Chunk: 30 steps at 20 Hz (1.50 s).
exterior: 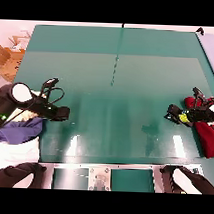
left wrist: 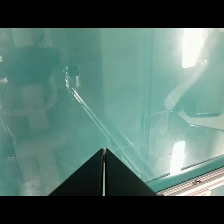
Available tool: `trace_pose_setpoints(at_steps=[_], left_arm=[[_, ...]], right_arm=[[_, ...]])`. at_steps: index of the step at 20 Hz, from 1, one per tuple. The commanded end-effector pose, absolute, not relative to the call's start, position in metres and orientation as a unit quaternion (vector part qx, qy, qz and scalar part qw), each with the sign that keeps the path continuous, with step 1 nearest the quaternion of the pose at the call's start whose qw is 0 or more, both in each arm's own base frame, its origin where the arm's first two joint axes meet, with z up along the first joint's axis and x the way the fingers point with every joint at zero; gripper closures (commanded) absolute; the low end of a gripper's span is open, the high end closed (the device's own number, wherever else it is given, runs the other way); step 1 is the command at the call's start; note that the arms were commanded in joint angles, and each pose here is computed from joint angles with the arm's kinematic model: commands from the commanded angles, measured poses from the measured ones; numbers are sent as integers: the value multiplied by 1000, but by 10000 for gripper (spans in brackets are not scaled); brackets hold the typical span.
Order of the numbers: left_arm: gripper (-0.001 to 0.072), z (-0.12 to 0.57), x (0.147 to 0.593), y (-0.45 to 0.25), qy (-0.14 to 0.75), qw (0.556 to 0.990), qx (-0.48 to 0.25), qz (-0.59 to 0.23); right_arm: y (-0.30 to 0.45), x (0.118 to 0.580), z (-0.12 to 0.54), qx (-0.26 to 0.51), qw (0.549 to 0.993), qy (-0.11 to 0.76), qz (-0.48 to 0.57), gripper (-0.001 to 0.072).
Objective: Fold the shirts.
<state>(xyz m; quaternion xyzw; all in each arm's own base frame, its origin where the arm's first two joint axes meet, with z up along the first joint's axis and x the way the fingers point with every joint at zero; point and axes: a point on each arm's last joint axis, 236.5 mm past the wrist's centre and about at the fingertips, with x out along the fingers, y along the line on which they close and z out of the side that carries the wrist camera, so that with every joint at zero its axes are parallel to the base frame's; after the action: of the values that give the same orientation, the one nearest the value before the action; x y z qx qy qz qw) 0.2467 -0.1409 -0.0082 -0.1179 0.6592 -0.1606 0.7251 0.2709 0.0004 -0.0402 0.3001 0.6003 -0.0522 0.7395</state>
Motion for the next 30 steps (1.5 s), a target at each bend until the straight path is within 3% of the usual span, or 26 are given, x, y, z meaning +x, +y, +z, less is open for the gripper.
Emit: trace_pose_setpoints(at_steps=[1,6,9,10,11,12,16,23,29,30], left_arm=[[683,-8,246,-141,659,725,-118,-161],[683,-9,248,-139,653,731,-96,-174],[679,-19,257,-102,650,749,-29,-125],[443,-23,261,-81,649,755,5,-94],[44,-24,266,-56,646,761,40,-53],[-13,-22,272,-27,638,766,77,-5],[-13,0,295,41,592,778,191,92],[-13,-2,327,89,548,813,142,136],[-13,-77,329,113,613,771,106,136],[43,-87,327,112,625,762,118,123]], right_arm=[[1,271,-40,300,739,600,-52,697],[1,271,-40,300,739,600,-52,697],[1,271,-40,300,739,600,-52,697],[1,271,-40,300,739,600,-52,697],[1,271,-40,300,739,600,-52,697],[1,271,-40,300,739,600,-52,697],[1,271,-40,300,739,600,-52,697],[1,271,-40,300,739,600,-52,697],[1,271,-40,300,740,600,-52,697],[1,271,-40,300,740,600,-52,697]])
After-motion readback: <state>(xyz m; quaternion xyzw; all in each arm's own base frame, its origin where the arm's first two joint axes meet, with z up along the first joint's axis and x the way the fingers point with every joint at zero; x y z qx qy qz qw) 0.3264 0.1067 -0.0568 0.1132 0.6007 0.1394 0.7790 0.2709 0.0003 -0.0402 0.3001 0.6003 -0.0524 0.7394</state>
